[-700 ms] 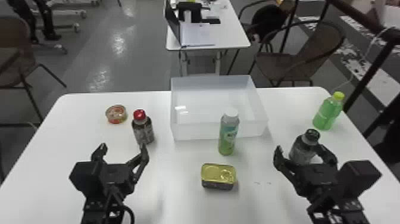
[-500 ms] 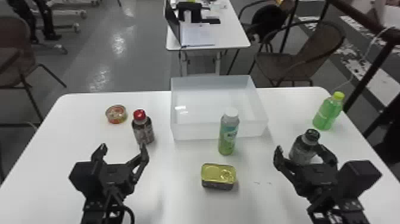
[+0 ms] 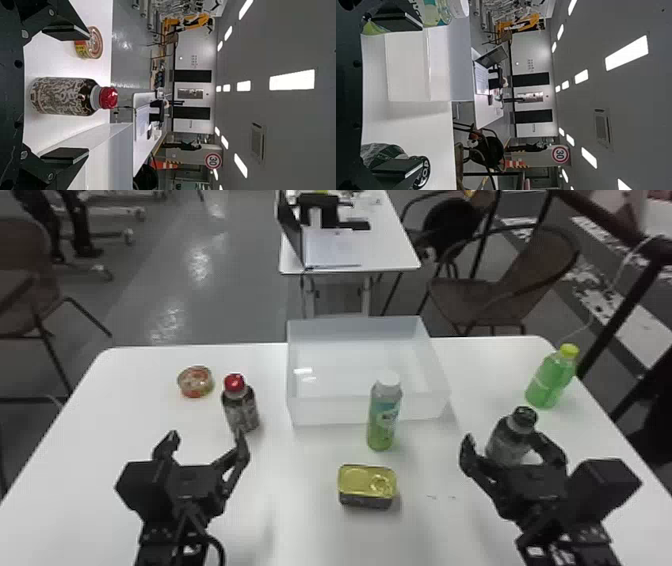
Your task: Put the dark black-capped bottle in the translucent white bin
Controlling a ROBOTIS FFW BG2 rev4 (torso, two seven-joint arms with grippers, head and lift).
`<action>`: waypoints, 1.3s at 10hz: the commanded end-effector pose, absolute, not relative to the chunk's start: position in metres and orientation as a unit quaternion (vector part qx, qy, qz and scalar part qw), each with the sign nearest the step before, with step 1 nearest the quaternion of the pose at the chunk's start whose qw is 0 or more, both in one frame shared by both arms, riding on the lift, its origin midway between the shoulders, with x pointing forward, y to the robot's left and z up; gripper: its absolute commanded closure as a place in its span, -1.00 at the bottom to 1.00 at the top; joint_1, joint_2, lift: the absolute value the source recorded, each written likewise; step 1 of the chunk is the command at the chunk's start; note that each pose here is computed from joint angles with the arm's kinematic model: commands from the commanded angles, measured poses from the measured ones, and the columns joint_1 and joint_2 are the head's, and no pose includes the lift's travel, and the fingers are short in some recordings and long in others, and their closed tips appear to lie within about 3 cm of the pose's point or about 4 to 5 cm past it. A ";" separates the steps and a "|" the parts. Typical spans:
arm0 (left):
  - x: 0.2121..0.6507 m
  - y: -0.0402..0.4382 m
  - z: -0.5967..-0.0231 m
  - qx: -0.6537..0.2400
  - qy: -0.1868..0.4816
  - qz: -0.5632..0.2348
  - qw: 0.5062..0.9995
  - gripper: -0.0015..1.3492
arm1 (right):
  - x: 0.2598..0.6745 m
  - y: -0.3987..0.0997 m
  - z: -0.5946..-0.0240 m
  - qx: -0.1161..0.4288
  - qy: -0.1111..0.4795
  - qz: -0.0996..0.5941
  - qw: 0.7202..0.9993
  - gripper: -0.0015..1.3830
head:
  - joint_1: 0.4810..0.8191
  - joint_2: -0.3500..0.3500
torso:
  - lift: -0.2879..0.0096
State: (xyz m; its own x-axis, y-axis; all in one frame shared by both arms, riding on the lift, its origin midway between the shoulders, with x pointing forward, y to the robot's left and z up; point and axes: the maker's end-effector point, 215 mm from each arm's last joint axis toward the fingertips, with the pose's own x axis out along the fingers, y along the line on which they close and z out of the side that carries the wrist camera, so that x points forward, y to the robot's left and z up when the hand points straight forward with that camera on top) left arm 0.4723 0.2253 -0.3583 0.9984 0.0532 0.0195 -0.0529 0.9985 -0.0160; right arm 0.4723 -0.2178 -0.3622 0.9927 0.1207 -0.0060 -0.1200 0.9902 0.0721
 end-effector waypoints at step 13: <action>0.471 0.229 -0.359 -0.016 -0.009 0.027 0.999 -0.61 | 0.518 -0.338 -0.462 0.054 0.015 -0.071 0.996 -0.87 | 0.27 -0.36 | 0.31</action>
State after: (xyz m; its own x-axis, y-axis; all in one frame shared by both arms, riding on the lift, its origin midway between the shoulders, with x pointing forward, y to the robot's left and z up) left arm 0.4716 0.2271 -0.3598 0.9986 0.0500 0.0157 -0.0495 0.9983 -0.0320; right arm 0.5141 -0.3348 -0.4573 0.9901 -0.1376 -0.0293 0.1399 0.9851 0.1005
